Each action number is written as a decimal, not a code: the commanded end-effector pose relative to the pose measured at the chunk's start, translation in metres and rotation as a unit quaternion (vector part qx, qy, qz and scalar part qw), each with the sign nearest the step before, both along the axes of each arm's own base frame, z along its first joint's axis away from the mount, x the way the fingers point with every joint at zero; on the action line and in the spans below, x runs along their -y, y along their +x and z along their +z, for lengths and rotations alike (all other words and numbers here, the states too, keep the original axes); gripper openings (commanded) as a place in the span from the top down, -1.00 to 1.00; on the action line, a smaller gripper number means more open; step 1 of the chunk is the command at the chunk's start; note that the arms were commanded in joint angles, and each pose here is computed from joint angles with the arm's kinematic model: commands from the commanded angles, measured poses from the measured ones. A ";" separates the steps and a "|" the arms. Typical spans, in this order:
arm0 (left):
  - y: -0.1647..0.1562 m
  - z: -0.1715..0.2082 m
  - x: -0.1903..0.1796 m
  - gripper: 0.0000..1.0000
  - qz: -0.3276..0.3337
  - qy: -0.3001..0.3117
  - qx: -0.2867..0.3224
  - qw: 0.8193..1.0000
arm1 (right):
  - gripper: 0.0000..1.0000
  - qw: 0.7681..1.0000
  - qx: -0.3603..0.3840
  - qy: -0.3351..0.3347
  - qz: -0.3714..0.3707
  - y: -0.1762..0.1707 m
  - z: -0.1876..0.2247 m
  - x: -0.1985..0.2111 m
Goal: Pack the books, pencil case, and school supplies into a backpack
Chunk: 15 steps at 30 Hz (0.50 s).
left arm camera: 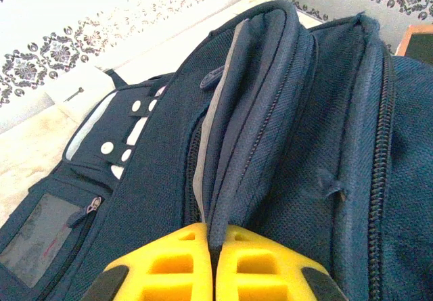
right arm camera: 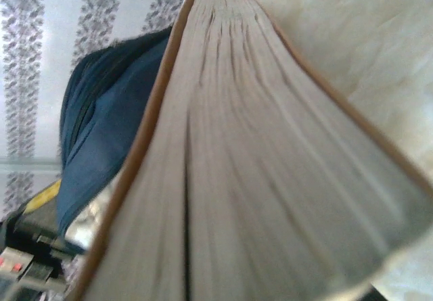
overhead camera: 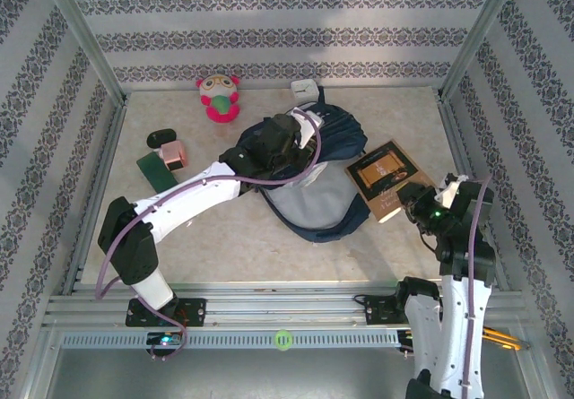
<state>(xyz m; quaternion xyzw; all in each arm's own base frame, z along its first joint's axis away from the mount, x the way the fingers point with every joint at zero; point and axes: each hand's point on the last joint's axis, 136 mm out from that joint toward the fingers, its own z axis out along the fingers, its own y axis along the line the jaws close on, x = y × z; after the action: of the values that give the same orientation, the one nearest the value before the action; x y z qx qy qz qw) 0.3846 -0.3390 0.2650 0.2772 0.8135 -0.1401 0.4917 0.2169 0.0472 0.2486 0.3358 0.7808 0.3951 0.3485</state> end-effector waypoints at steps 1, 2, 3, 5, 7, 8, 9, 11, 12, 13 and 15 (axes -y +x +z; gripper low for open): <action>0.011 0.049 0.003 1.00 0.012 -0.064 0.036 0.997 | 1.00 0.996 0.033 0.070 0.037 -0.001 0.013 -0.026; 0.012 0.049 0.003 1.00 0.013 -0.066 0.035 0.997 | 1.00 0.995 0.036 0.085 0.038 0.000 0.012 -0.030; 0.012 0.051 0.003 1.00 0.012 -0.069 0.036 0.997 | 1.00 0.993 0.042 0.101 0.040 0.003 0.011 -0.034; 0.013 0.052 0.003 1.00 0.008 -0.077 0.032 0.996 | 1.00 0.990 0.044 0.123 0.044 0.008 0.005 -0.041; 0.013 0.054 0.004 1.00 0.003 -0.087 0.027 0.996 | 1.00 0.989 0.045 0.129 0.048 0.014 -0.003 -0.048; 0.012 0.056 0.004 1.00 0.000 -0.092 0.025 0.995 | 1.00 0.990 0.042 0.128 0.051 0.017 -0.008 -0.052; 0.011 0.057 0.005 1.00 -0.003 -0.097 0.022 0.995 | 1.00 0.989 0.042 0.128 0.055 0.022 -0.012 -0.058; 0.010 0.060 0.006 1.00 -0.010 -0.108 0.017 0.994 | 1.00 0.989 0.046 0.129 0.060 0.033 -0.020 -0.068; 0.009 0.061 0.006 1.00 -0.013 -0.110 0.015 0.994 | 1.00 0.988 0.052 0.130 0.065 0.040 -0.022 -0.075; 0.009 0.062 0.006 1.00 -0.015 -0.112 0.014 0.993 | 1.00 0.988 0.057 0.131 0.065 0.046 -0.025 -0.081; 0.008 0.064 0.005 1.00 -0.018 -0.114 0.015 0.993 | 1.00 0.987 0.072 0.131 0.065 0.060 -0.029 -0.092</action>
<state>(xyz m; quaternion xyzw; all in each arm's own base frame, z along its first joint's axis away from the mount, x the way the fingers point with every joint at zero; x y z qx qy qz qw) 0.3852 -0.3417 0.2615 0.2649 0.8223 -0.1877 0.4674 0.2420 0.1325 0.1728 0.3217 0.7781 0.4860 0.2343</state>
